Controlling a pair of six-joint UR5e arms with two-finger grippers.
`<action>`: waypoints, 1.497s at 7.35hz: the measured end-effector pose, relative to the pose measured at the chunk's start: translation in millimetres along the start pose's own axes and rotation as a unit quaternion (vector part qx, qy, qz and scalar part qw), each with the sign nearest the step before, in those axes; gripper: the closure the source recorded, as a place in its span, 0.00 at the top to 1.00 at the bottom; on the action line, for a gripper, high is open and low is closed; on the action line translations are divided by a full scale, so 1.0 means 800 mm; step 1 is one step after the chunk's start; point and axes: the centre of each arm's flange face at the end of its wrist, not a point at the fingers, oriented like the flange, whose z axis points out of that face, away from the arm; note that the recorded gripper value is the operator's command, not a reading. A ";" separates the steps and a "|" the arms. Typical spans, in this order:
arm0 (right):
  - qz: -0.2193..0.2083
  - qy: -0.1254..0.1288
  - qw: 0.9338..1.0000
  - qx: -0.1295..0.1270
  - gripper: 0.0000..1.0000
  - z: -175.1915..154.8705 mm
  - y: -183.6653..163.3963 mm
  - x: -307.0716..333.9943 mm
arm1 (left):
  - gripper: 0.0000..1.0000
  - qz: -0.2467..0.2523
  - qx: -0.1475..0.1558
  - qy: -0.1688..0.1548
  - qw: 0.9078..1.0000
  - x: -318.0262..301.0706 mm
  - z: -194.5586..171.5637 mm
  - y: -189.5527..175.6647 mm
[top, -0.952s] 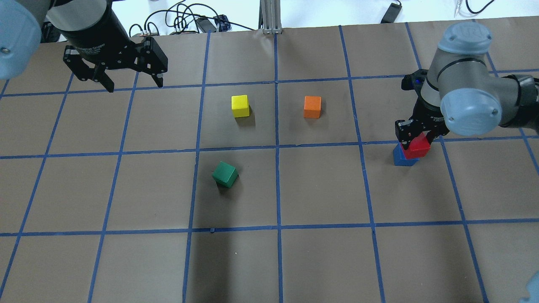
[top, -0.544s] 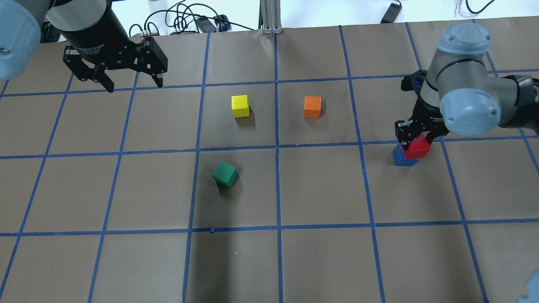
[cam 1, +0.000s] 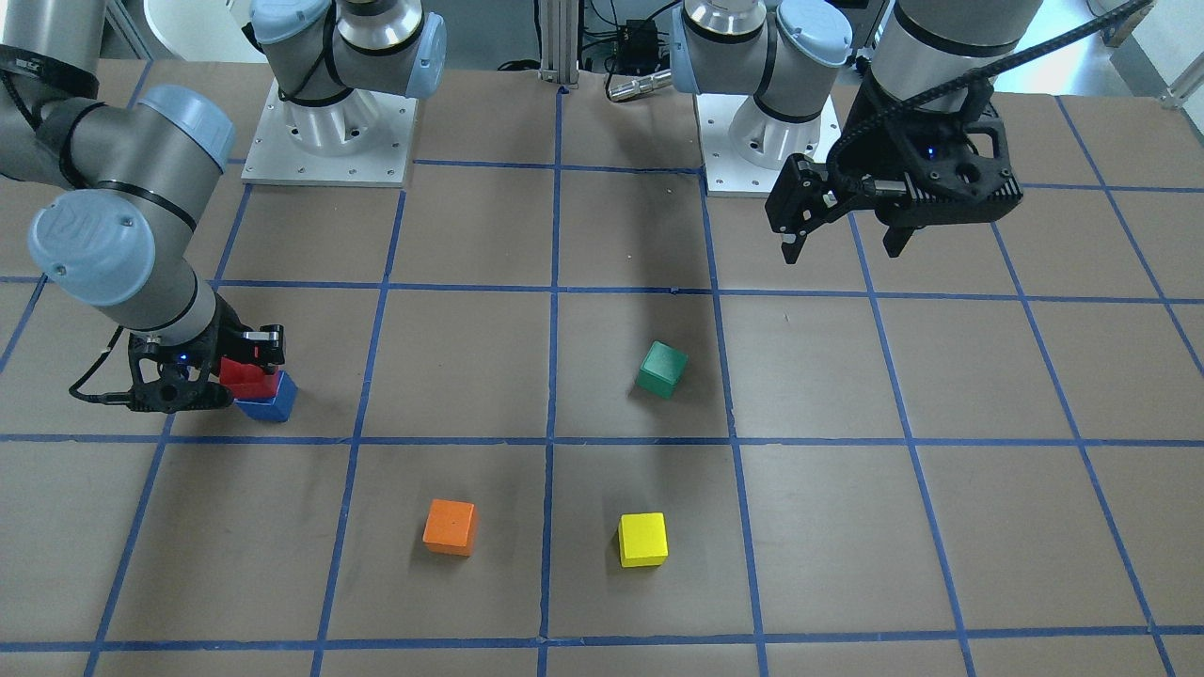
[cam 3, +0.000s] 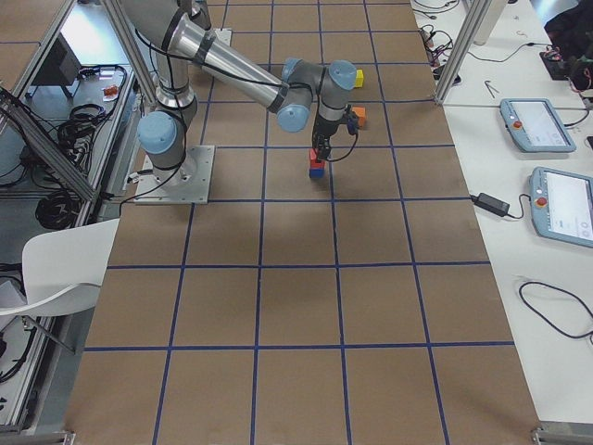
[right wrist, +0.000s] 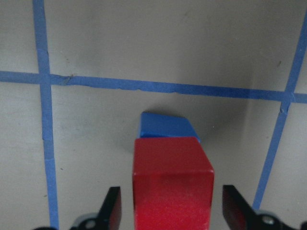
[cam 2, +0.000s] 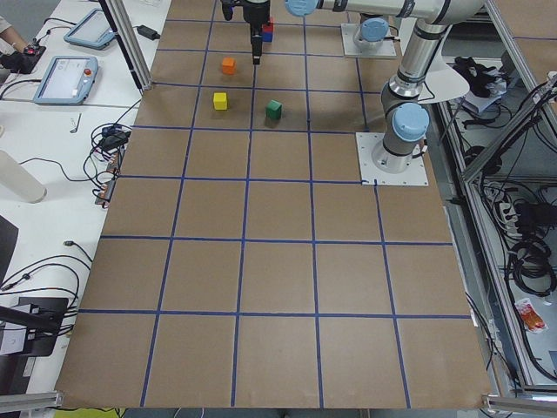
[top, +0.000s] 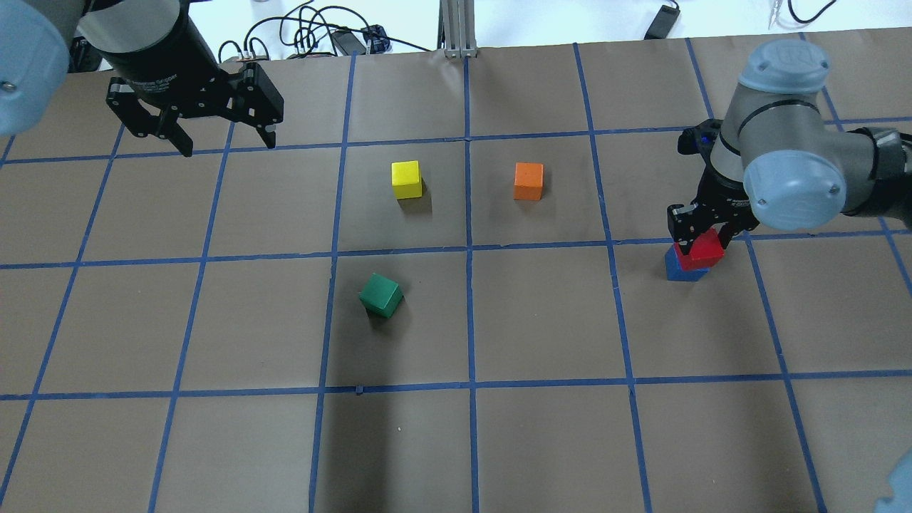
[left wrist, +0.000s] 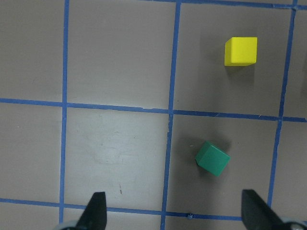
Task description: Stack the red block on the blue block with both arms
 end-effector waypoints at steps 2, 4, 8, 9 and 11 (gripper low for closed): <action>0.000 0.001 1.000 -0.001 1.00 -0.006 0.002 0.001 | 1.00 0.000 0.001 0.000 1.000 0.000 -0.001 0.000; 0.000 -0.002 1.000 -0.003 1.00 -0.052 0.012 0.002 | 1.00 0.000 0.002 0.000 1.000 0.000 -0.002 0.000; 0.007 -0.013 1.000 0.009 1.00 -0.227 0.091 -0.016 | 1.00 0.000 0.003 0.000 1.000 -0.001 -0.004 0.002; 0.026 -0.019 0.999 0.011 1.00 -0.253 0.105 -0.030 | 1.00 0.000 0.003 0.000 1.000 -0.001 -0.004 0.002; 0.060 -0.025 0.998 0.018 1.00 -0.278 0.117 -0.082 | 1.00 0.000 0.003 0.000 1.000 -0.001 -0.004 0.002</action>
